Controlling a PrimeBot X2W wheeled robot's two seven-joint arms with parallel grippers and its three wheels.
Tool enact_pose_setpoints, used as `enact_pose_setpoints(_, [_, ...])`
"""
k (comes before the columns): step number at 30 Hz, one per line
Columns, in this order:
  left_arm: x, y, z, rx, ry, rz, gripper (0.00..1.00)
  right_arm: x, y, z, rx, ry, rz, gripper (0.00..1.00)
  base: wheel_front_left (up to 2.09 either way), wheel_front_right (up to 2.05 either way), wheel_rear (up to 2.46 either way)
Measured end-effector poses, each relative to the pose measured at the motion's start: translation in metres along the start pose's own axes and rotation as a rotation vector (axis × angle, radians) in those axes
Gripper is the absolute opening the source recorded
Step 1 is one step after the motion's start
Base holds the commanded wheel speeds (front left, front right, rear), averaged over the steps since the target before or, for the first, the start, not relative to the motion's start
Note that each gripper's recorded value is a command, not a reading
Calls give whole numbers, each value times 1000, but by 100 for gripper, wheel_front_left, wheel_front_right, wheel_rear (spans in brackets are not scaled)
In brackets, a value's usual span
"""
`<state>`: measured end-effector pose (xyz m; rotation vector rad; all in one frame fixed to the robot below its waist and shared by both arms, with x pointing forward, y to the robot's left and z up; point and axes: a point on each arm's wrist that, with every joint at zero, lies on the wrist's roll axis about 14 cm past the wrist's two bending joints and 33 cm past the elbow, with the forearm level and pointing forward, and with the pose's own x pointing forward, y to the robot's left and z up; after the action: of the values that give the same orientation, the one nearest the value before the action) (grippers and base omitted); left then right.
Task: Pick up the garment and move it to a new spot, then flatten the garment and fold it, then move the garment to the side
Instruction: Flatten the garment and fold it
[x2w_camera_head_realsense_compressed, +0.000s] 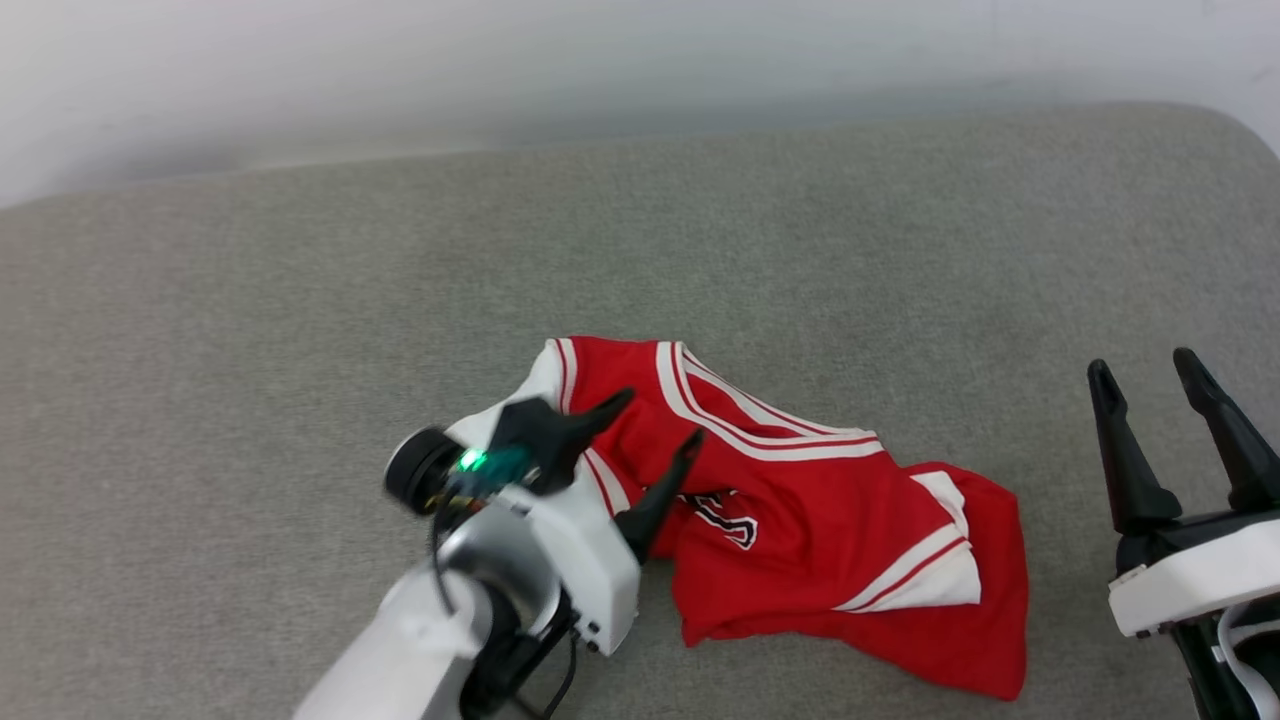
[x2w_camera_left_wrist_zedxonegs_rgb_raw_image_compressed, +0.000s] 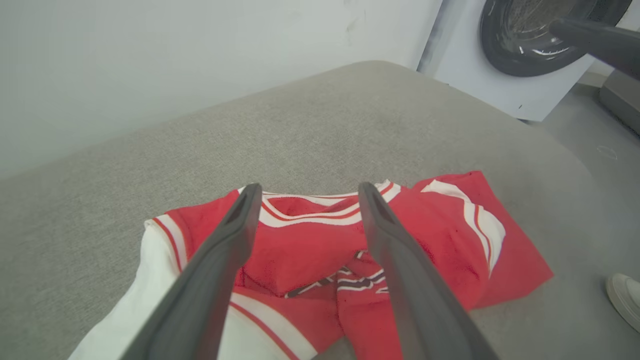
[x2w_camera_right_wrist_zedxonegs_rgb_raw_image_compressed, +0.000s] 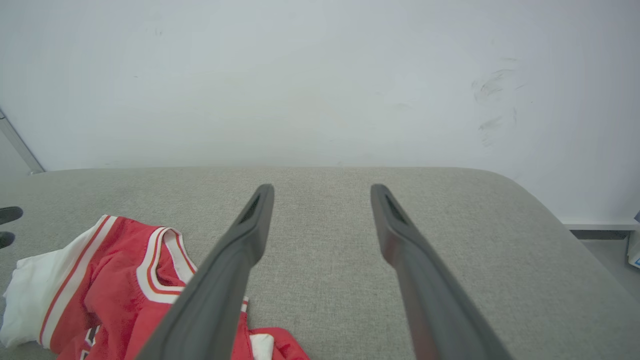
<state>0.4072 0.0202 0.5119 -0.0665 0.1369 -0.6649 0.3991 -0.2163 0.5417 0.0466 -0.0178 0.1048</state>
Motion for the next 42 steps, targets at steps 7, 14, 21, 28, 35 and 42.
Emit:
enact_pose_setpoints(7, [45, -30, -17, 25, 361, -268, 100, 5, -12, -13, -2, 13, -47, 100, 0, 0, 0])
enact_pose_setpoints(14, [72, -24, -36, 117, 622, -386, 100, 4, -20, -38, -5, 70, -77, 100, 0, 0, 0])
enact_pose_setpoints(21, [86, -17, -81, 221, 823, -447, 100, -1, -33, -63, -7, 130, -126, 100, 0, 0, 0])
enact_pose_setpoints(28, [90, -18, -125, 238, 934, -509, 85, -13, -46, -88, -4, 194, -179, 100, 0, 0, 0])
enact_pose_setpoints(35, [101, -17, -119, 123, 843, -481, 0, -14, -46, -92, -12, 205, -182, 100, 0, 0, 0])
enact_pose_setpoints(42, [138, 2, -54, 21, 538, -349, 0, -12, -42, -83, -23, 195, -162, 100, 0, 0, 0])
